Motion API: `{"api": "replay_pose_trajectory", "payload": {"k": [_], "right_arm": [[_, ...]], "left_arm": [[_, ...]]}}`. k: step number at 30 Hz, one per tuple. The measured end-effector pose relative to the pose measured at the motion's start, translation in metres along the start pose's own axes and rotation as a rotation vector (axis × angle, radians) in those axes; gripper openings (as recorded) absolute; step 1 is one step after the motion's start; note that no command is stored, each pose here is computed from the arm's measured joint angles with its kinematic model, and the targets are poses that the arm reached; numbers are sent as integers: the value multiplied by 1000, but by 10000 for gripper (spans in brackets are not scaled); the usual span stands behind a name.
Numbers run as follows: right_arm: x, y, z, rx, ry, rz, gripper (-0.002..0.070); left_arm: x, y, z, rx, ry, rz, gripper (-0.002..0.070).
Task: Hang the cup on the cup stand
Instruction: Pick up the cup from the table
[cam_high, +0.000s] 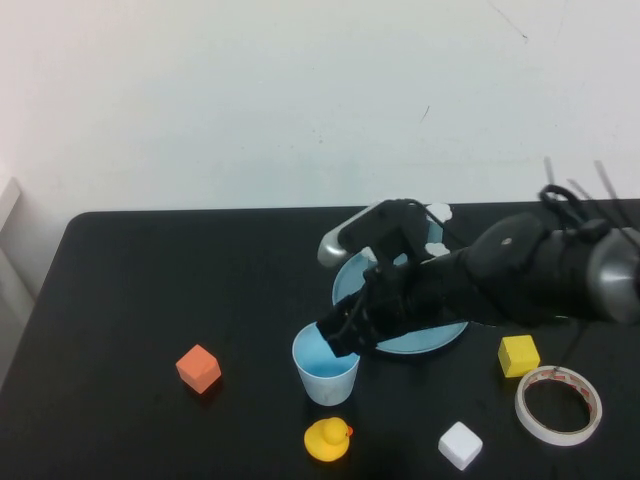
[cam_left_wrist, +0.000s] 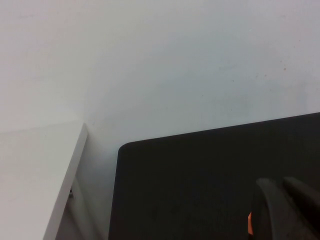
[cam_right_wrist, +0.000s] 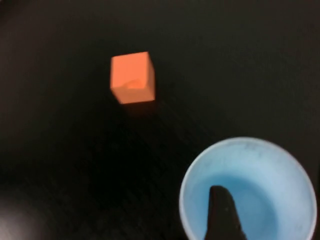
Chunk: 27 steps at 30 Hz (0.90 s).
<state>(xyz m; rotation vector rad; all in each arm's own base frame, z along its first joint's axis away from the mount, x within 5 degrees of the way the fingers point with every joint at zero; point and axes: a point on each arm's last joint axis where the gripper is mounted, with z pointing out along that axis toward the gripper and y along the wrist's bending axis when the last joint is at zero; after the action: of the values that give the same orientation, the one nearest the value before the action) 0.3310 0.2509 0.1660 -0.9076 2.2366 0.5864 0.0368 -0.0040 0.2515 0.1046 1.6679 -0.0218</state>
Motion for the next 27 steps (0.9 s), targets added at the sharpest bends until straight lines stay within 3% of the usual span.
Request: {"api": "replay_pose_trajectory", "payload": {"k": [17, 27], "right_arm": [[26, -25, 41, 73, 78, 30, 406], [50, -28, 64, 52, 143, 105, 394]], "left_arm": [[0, 0, 0, 0, 0, 2, -1], [0, 0, 0, -1, 0, 5, -1]]}}
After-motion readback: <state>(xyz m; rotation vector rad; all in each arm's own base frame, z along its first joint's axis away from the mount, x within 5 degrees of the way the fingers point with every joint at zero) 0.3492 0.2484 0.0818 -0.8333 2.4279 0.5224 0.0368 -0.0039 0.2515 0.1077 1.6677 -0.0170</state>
